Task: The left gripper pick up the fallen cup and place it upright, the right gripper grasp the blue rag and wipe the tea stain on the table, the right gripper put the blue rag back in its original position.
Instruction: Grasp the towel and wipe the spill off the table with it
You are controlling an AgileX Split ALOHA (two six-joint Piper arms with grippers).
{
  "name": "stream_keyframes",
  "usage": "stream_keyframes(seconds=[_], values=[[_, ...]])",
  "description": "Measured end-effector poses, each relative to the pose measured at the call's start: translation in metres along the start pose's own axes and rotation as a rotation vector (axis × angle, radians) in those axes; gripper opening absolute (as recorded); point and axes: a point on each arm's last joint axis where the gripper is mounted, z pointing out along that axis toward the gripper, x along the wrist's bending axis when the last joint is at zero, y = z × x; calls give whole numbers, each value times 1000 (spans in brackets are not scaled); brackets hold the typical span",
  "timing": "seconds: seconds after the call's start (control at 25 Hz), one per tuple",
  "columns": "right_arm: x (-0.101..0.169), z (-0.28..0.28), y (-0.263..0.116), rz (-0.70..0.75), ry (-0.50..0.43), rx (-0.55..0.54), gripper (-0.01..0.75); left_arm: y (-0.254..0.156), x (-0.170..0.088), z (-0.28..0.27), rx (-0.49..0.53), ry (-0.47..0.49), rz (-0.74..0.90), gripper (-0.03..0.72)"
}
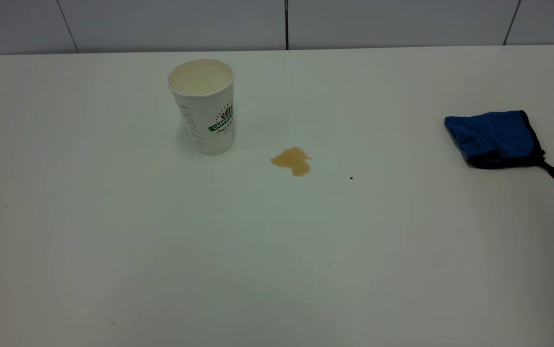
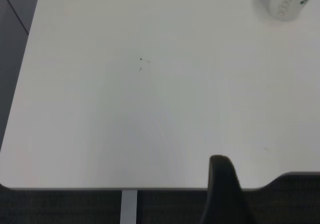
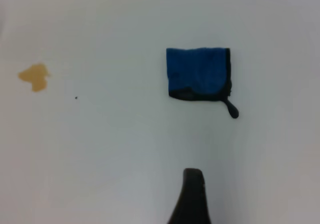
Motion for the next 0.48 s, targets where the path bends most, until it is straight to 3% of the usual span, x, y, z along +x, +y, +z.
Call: stream_keyframes(seconds=[0.2, 0.48], values=[[-1, 91, 31, -53, 62, 200, 699, 0, 0, 0, 0, 0, 0, 499], [13, 202, 54, -161, 146, 350, 686, 0, 0, 0, 0, 0, -3, 499]])
